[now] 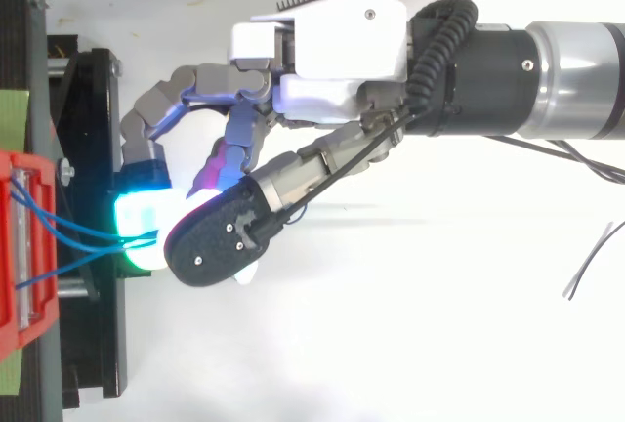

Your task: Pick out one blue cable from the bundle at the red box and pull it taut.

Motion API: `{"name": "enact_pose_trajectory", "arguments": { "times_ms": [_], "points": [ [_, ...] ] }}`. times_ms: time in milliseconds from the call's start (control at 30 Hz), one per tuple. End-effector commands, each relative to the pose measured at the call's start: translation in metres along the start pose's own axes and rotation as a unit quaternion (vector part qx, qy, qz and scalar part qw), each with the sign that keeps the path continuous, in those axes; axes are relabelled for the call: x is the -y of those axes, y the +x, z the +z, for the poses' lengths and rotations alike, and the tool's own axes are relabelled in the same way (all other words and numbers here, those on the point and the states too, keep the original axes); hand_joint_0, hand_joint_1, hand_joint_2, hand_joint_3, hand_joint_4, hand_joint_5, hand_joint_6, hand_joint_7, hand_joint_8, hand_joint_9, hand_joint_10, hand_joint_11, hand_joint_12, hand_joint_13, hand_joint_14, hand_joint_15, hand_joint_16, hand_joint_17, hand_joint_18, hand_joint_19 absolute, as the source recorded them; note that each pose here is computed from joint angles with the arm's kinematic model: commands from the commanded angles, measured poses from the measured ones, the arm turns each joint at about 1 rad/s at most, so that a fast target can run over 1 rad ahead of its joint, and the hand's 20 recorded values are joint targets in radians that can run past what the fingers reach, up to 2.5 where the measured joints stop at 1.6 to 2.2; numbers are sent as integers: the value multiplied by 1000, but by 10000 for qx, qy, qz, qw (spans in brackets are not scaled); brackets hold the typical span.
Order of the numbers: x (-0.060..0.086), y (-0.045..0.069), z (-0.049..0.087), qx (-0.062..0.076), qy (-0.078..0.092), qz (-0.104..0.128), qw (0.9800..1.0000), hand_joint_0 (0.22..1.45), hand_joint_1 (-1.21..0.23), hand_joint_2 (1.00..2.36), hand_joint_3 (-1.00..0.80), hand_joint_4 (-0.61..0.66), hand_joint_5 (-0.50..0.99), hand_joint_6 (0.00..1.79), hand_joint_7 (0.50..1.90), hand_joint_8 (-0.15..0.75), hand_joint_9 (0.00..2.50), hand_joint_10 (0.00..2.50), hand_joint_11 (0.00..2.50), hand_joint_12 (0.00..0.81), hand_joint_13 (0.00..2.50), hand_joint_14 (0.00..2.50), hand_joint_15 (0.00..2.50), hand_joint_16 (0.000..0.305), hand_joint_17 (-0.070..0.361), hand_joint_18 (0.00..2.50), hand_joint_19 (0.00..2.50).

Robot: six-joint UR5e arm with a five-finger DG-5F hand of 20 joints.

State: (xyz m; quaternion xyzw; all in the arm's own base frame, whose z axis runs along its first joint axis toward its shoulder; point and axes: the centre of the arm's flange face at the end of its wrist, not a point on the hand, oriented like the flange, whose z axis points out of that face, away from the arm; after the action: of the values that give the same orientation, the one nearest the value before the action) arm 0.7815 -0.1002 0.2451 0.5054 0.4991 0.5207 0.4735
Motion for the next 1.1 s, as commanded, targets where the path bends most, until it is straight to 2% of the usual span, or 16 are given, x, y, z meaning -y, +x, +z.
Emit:
{"name": "enact_pose_trajectory", "arguments": {
  "times_ms": [0,67,400,533,633,833,1067],
  "points": [
    [0,0,0,-1,0,0,10000,538,-470,1005,-443,66,-63,804,1077,249,1393,23,575,329,951,18,457,48,108,694,625],
    [0,0,0,-1,0,0,10000,519,-473,1000,-498,71,-65,804,1046,250,1384,24,556,335,957,18,456,49,111,702,618],
    [0,0,0,0,16,61,10000,420,-617,1000,-500,112,-57,785,1039,284,1417,22,539,367,997,16,426,57,128,786,566],
    [1,1,0,-7,31,61,10000,474,-778,1000,-500,85,-67,798,1054,258,1384,21,554,333,978,17,442,50,112,764,586],
    [1,1,0,-7,31,61,10000,581,-784,1000,-500,59,-78,830,1059,227,1377,23,594,301,964,19,452,43,96,724,603],
    [1,4,0,-15,32,61,10000,605,-798,1015,-319,35,-72,885,1061,248,1402,27,615,304,967,19,452,42,95,748,604],
    [1,2,-1,-6,39,69,10000,644,-886,1020,-251,11,-84,907,1089,246,1368,25,646,308,961,20,457,42,94,756,594]
  ]
}}
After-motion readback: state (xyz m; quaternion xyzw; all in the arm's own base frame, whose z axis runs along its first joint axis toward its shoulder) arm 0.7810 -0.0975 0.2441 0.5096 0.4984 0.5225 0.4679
